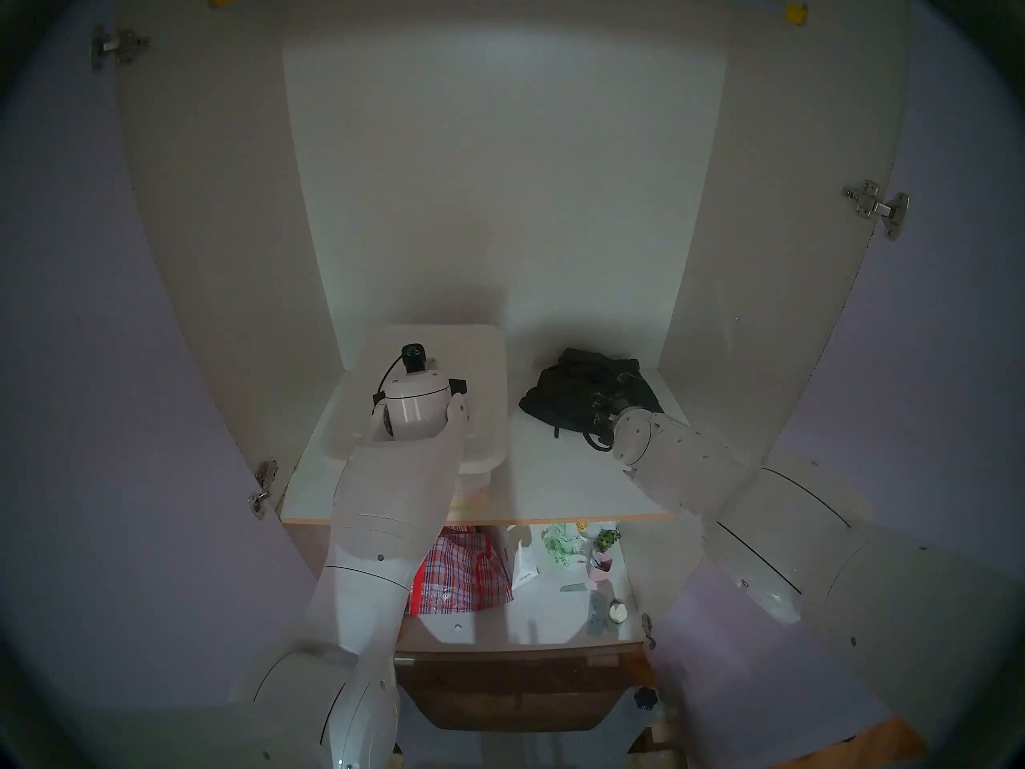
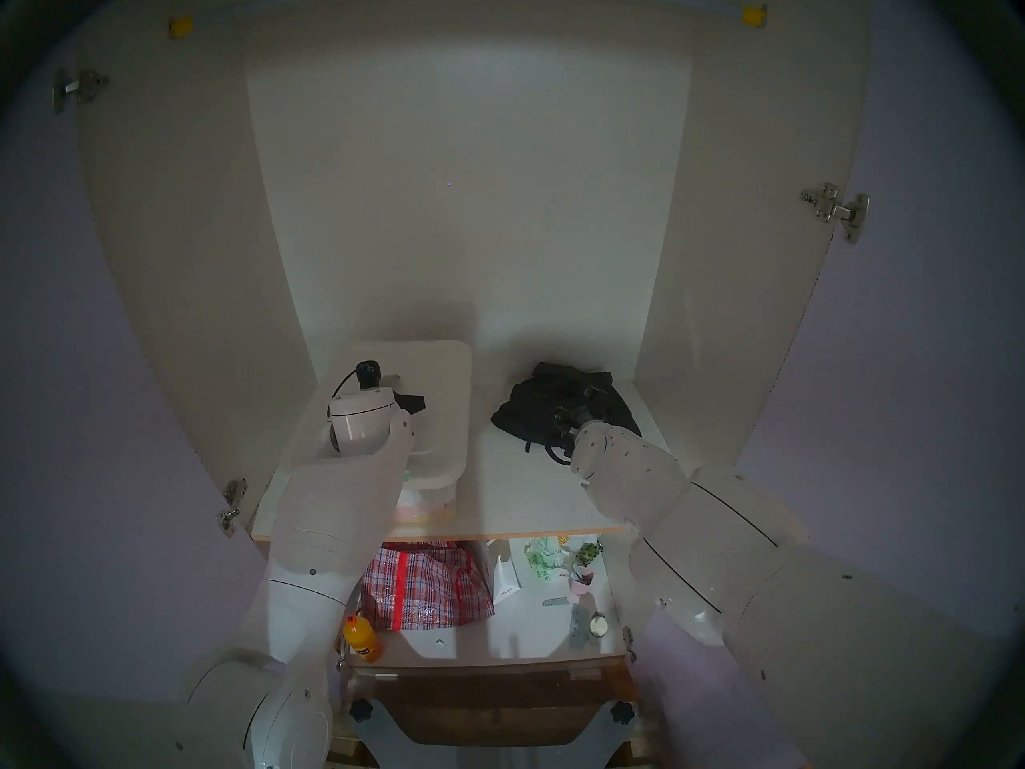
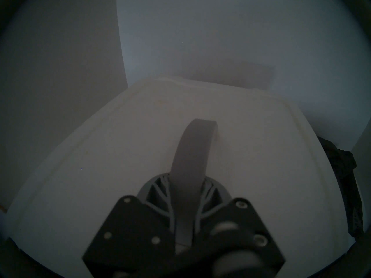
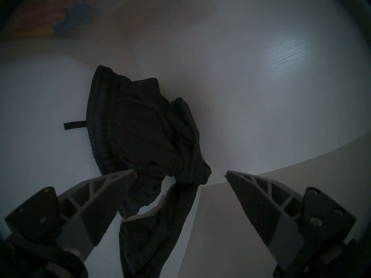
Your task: Take clothing out of the storage bin and put the lid back on the bin
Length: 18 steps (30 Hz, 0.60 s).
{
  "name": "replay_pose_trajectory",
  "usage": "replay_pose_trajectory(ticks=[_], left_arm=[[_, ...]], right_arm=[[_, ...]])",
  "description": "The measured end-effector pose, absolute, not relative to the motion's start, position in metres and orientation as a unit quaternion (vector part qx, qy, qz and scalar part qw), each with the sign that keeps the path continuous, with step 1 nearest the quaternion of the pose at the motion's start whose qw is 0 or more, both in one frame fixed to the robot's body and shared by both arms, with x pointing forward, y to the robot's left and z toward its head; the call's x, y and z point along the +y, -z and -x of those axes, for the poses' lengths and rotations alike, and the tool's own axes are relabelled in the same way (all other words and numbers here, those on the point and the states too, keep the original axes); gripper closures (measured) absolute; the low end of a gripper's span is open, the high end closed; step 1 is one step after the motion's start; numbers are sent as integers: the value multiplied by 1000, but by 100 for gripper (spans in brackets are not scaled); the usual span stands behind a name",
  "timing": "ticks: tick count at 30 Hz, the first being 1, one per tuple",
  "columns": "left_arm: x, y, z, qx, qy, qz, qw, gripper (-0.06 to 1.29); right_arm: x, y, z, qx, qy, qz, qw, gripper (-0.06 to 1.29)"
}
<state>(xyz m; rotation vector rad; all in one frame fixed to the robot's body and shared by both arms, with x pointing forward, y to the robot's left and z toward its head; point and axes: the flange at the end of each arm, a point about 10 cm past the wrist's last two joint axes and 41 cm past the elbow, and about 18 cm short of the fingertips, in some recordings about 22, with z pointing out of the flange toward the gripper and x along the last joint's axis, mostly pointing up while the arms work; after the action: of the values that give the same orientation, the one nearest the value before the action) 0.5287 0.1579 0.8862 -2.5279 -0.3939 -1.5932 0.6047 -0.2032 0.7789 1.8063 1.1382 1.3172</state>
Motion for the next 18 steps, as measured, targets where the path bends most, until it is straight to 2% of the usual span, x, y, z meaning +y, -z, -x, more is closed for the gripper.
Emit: replay_pose_trajectory(ticks=[17,18], left_arm=[[145,-876,-528,-134,531,833,77,112],[144,-876,-528,-134,532,833,78,98]], right_arm=[[-203,-779,-605,431,-499,-684,311,0],[-203,-779,-605,431,-499,-684,311,0]])
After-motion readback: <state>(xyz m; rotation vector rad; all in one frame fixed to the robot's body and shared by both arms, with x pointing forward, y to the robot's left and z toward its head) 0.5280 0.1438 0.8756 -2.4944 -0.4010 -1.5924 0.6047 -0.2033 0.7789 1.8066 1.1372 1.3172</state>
